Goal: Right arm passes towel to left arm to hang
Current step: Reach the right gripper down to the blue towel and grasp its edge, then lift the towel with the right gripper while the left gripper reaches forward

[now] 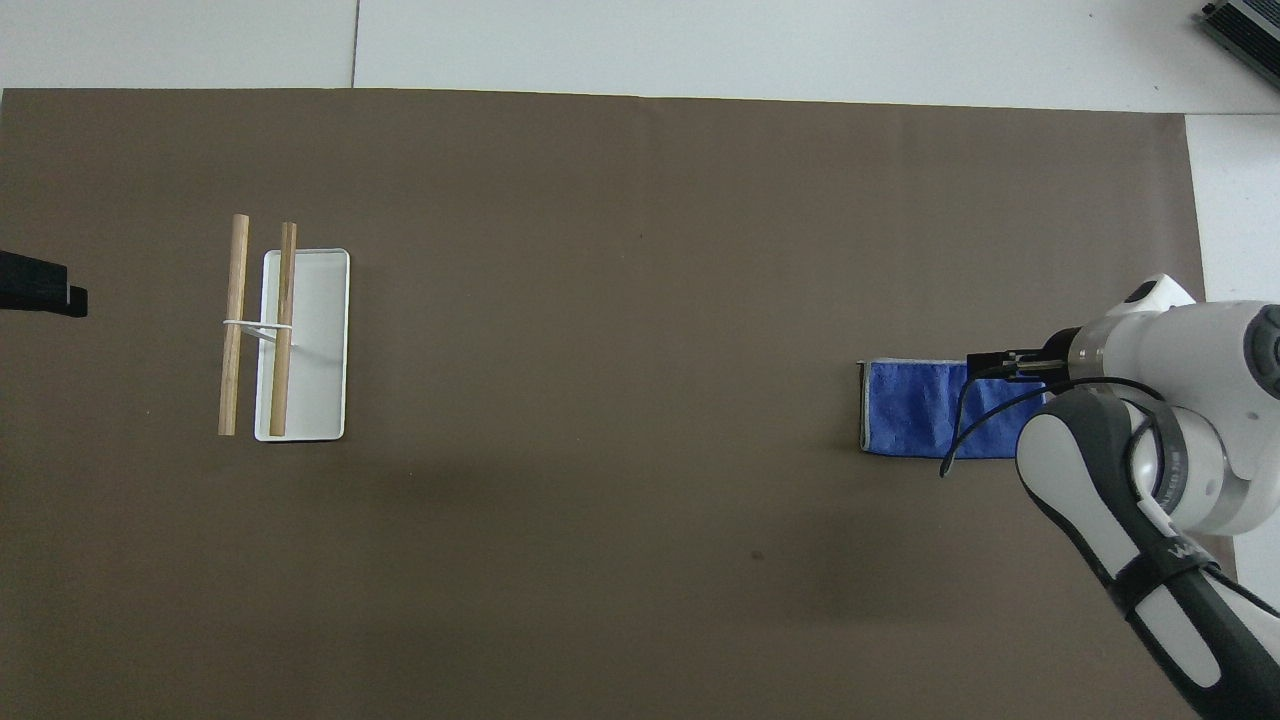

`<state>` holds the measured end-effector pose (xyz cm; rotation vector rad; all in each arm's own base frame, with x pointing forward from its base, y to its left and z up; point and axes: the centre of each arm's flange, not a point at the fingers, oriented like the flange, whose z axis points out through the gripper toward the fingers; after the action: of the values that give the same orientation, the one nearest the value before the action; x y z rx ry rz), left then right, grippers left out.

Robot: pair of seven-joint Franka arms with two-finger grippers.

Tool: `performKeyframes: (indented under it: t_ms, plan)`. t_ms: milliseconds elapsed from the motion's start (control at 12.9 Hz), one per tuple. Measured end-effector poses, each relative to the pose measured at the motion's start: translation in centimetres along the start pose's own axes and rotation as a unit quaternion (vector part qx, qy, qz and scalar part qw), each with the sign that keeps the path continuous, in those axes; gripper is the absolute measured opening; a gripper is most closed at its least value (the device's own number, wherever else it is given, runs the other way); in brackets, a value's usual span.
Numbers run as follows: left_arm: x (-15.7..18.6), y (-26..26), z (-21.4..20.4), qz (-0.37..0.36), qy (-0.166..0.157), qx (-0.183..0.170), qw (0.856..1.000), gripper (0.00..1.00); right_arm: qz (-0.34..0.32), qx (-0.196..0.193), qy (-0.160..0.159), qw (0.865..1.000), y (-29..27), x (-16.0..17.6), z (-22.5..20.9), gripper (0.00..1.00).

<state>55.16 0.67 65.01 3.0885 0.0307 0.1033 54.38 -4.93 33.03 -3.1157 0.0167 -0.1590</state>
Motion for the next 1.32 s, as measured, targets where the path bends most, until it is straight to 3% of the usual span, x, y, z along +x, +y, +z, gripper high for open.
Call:
performKeyframes:
  t_ms: [388,1010,1320]
  plan:
    - [-0.3,0.5,-0.8,0.004,0.009,0.000,1.000,1.00,-0.007,-0.003,-0.007,1.000,0.1,-1.8,3.4,1.00]
    - [-0.3,0.2,-0.7,0.001,0.010,0.000,1.000,1.00,0.017,0.008,-0.022,1.000,-0.6,-2.0,3.5,0.06]
    - [-0.3,-0.5,-0.8,-0.004,0.010,0.001,1.000,1.00,0.040,0.021,-0.047,0.998,-2.6,1.8,-3.8,0.04]
